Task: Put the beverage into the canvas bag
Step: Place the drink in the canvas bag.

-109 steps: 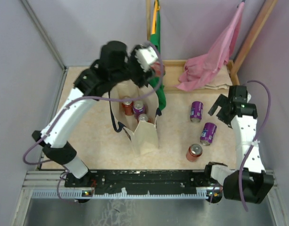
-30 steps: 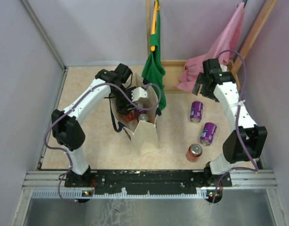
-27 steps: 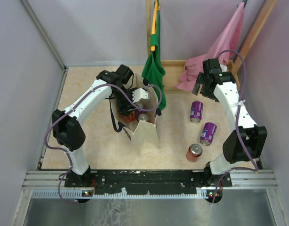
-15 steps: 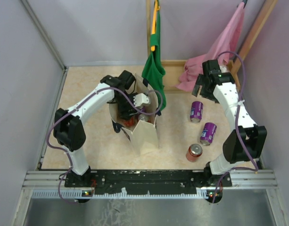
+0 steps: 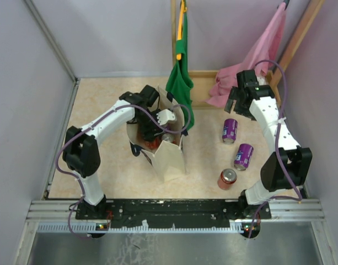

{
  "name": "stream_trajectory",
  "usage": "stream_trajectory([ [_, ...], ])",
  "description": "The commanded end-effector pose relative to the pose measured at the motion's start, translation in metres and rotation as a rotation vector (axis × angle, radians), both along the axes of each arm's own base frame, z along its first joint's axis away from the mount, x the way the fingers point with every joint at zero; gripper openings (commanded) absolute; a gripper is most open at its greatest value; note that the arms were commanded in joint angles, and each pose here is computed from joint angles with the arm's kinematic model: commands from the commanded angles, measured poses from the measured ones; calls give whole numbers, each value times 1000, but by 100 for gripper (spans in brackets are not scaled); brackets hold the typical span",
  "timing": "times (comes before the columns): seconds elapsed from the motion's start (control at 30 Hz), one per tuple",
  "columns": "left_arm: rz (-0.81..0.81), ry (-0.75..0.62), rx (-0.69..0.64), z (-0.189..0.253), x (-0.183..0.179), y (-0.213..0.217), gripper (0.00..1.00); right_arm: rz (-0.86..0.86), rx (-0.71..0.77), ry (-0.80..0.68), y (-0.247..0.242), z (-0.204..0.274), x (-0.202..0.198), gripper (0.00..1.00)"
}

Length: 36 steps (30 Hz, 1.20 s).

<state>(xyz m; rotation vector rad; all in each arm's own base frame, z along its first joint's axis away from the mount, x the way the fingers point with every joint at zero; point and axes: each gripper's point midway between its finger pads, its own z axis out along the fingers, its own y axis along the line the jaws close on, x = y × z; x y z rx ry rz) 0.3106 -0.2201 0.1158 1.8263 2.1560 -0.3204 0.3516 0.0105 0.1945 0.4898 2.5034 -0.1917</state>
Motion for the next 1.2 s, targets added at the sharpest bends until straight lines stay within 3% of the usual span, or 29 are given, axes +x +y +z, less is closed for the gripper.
stream_trajectory([
  [0.0, 32, -9, -22, 8, -4, -1, 0, 12, 5, -74, 3, 17, 6, 99],
  [0.5, 72, 22, 15, -5, -14, 4, 0, -5, 20, -69, 2, 11, -9, 99],
  [0.67, 82, 13, 5, 3, -14, 3, 46, -4, 20, -73, 2, 12, -12, 99],
  [0.73, 84, -2, -6, 9, -13, 2, 57, -4, 21, -74, 2, 12, -13, 99],
  [0.87, 95, -22, -22, 19, -12, 0, 73, -7, 26, -74, 2, 13, -16, 99],
  [1.17, 106, -43, -47, 35, -10, -3, 89, -19, 31, -71, 1, 14, -22, 99],
])
